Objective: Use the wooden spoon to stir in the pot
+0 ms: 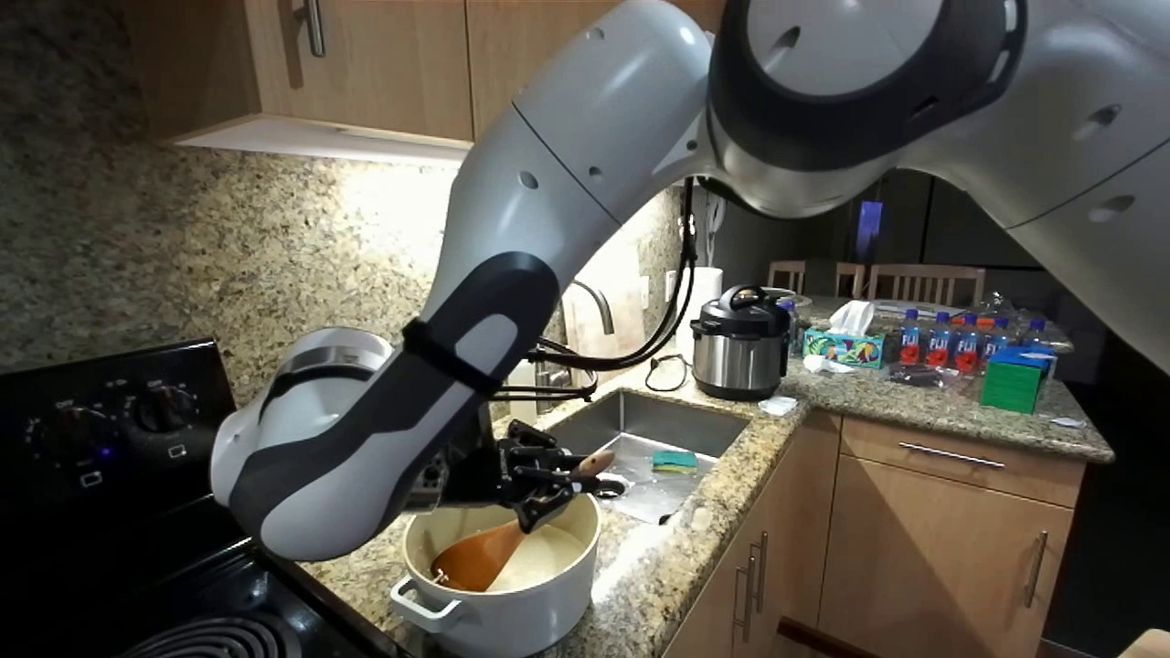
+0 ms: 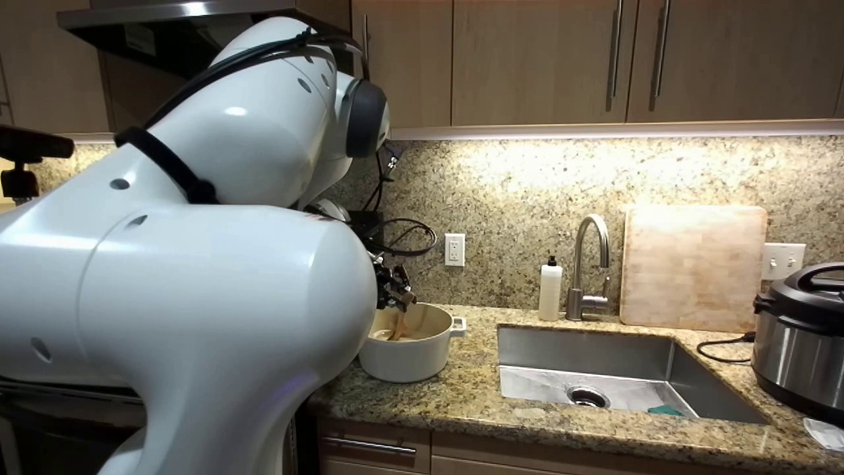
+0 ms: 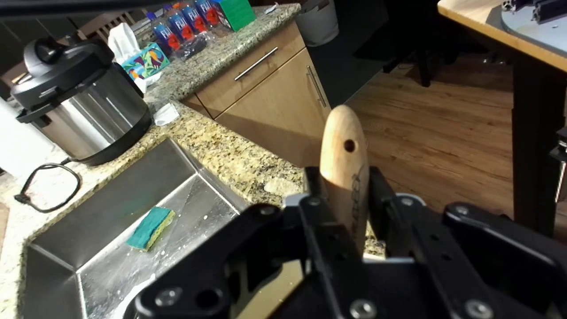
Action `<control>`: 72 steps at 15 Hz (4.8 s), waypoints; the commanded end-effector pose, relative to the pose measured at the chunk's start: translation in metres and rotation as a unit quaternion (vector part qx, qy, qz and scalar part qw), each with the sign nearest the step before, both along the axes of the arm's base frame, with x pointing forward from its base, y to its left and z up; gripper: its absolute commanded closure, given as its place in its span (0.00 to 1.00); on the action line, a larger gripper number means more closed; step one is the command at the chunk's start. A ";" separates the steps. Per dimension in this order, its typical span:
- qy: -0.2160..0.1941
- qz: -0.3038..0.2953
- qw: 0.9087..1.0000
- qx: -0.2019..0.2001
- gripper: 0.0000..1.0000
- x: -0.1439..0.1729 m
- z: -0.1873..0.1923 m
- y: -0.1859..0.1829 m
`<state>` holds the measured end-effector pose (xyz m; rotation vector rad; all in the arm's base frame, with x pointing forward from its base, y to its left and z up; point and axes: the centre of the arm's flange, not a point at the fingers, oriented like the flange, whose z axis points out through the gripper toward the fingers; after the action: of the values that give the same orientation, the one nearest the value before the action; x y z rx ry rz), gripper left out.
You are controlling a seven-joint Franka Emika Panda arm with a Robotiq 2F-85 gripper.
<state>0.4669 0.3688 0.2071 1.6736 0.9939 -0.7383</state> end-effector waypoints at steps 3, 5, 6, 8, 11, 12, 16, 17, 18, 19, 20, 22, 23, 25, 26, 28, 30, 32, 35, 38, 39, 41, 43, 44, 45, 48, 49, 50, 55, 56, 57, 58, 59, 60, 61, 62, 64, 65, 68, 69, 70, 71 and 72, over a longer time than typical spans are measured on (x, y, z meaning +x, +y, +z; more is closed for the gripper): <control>0.035 0.034 0.998 -0.032 0.91 -0.021 0.004 0.001; 0.043 0.039 0.998 -0.032 0.91 -0.027 0.008 -0.013; 0.046 0.039 0.998 -0.034 0.91 -0.029 0.009 -0.020; 0.049 0.035 0.997 -0.037 0.91 -0.030 0.013 -0.039; 0.054 0.018 0.998 -0.040 0.91 -0.027 0.020 -0.067; 0.055 0.012 0.998 -0.041 0.91 -0.025 0.023 -0.074; 0.037 -0.025 0.998 -0.039 0.91 -0.005 0.023 -0.083; 0.034 -0.028 0.998 -0.041 0.91 0.001 0.020 -0.079; 0.034 -0.030 0.998 -0.040 0.91 0.004 0.018 -0.076; 0.024 -0.032 0.998 -0.038 0.91 0.007 0.015 -0.069; 0.014 -0.034 0.999 -0.036 0.91 0.010 0.014 -0.063; 0.000 -0.037 0.999 -0.031 0.91 0.019 0.010 -0.046; -0.004 -0.035 0.999 -0.030 0.91 0.022 0.006 -0.037; -0.007 -0.026 0.999 -0.029 0.91 0.024 -0.002 -0.018; -0.003 -0.019 0.999 -0.029 0.91 0.023 -0.006 -0.009; 0.006 -0.002 1.000 -0.030 0.91 0.016 -0.011 0.003; 0.012 0.020 0.999 -0.035 0.91 0.001 -0.012 0.006; 0.013 0.036 0.998 -0.044 0.91 -0.014 -0.007 -0.003; 0.015 0.045 0.998 -0.047 0.91 -0.026 -0.001 -0.022; 0.012 0.043 0.998 -0.053 0.91 -0.032 0.004 -0.050; 0.012 0.040 0.998 -0.054 0.91 -0.032 0.006 -0.058; 0.011 0.031 0.998 -0.054 0.91 -0.031 0.010 -0.074; -0.018 0.004 0.999 -0.047 0.91 -0.022 0.013 -0.087; -0.032 -0.008 0.998 -0.044 0.91 -0.017 0.014 -0.091; -0.048 -0.019 0.998 -0.041 0.91 -0.010 0.015 -0.092; -0.097 -0.042 0.994 -0.036 0.91 0.008 0.014 -0.085; -0.106 -0.044 0.993 -0.036 0.91 0.012 0.013 -0.078; -0.114 -0.045 0.992 -0.035 0.91 0.016 0.013 -0.071; -0.123 -0.021 0.992 -0.034 0.91 0.020 0.000 -0.018; -0.121 -0.012 0.992 -0.038 0.91 0.017 -0.005 -0.007; -0.120 -0.005 0.992 -0.041 0.91 0.014 -0.009 0.001; -0.116 0.001 0.992 -0.046 0.91 0.011 -0.013 0.008; -0.103 0.009 0.993 -0.052 0.91 0.006 -0.016 0.013; -0.093 0.016 0.994 -0.057 0.91 0.001 -0.019 0.016; -0.084 0.022 0.994 -0.065 0.91 -0.004 -0.021 0.019; -0.078 0.030 0.994 -0.074 0.91 -0.010 -0.021 0.019; -0.068 0.045 0.993 -0.088 0.91 -0.022 -0.021 0.015; -0.054 0.053 0.993 -0.094 0.91 -0.028 -0.019 0.011; -0.026 0.072 0.991 -0.105 0.91 -0.040 -0.009 -0.009; -0.021 0.074 0.991 -0.109 0.91 -0.042 -0.007 -0.016; -0.017 0.073 0.991 -0.115 0.91 -0.045 -0.005 -0.026; -0.015 0.072 0.990 -0.120 0.91 -0.047 -0.003 -0.034; -0.016 0.067 0.990 -0.124 0.91 -0.047 0.000 -0.044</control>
<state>0.4333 0.3636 0.1864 1.4451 0.9158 -0.6892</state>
